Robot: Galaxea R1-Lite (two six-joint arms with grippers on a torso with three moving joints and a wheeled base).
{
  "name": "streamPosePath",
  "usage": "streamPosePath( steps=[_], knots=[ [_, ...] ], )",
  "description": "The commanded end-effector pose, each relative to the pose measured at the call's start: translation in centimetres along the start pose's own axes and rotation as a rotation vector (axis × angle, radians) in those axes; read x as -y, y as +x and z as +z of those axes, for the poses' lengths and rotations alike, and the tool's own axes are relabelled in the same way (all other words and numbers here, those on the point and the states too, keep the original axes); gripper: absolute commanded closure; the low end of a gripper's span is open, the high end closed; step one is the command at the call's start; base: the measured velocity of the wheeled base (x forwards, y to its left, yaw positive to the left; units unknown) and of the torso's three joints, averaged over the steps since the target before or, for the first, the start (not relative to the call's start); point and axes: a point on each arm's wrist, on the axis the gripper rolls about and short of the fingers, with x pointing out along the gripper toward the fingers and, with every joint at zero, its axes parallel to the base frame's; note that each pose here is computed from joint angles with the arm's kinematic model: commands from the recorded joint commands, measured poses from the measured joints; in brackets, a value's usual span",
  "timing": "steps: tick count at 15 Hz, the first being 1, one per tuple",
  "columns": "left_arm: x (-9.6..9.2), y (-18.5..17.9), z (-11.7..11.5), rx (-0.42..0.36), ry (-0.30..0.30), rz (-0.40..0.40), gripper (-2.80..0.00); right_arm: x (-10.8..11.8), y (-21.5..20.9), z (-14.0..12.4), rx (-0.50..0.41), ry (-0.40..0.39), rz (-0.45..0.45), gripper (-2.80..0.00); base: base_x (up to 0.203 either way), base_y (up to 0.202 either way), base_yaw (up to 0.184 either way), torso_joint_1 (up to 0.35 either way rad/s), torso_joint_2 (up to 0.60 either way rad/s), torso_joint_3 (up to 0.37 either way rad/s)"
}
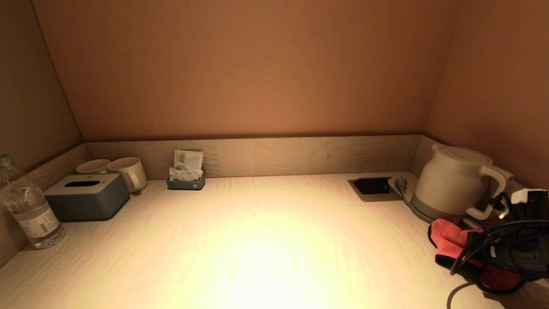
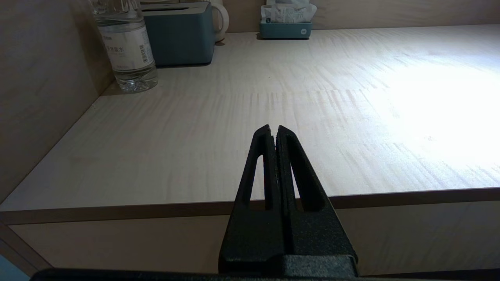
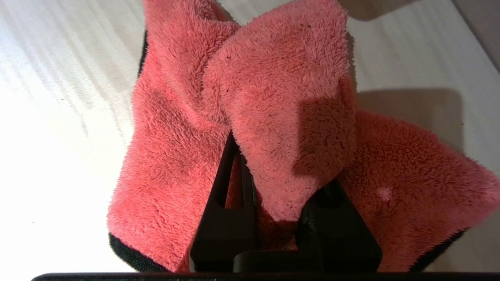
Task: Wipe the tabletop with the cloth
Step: Pick up the tablecloth, then sweep the stains on the table
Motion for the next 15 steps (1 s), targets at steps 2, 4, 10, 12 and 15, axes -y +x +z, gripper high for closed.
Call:
streamPosePath(
  steps=[2, 4, 10, 12, 15],
  knots=[
    [0.0, 0.0, 0.0, 0.000, 0.000, -0.001, 0.00, -0.2, -1.6, 0.6, 0.057, -0.004, 0.014, 0.00, 0.000, 0.000, 0.000, 0.000, 0.00, 0.000],
    [0.0, 0.0, 0.0, 0.000, 0.000, -0.002, 0.00, -0.3, -2.2, 0.8, 0.077, -0.007, 0.032, 0.00, 0.000, 0.000, 0.000, 0.000, 0.00, 0.000],
    [0.0, 0.0, 0.0, 0.000, 0.000, 0.000, 0.00, -1.8, -7.4, 1.5, 0.216, -0.052, 0.096, 0.00, 0.000, 0.000, 0.000, 0.000, 0.00, 0.000],
    [0.0, 0.0, 0.0, 0.000, 0.000, 0.000, 0.00, -3.2, -9.2, 1.5, 0.261, -0.096, 0.150, 0.00, 0.000, 0.000, 0.000, 0.000, 0.00, 0.000],
    [0.0, 0.0, 0.0, 0.001, 0.000, 0.000, 0.00, -6.8, -12.5, 1.2, 0.274, -0.200, 0.299, 0.00, 0.000, 0.000, 0.000, 0.000, 0.00, 0.000]
  ],
)
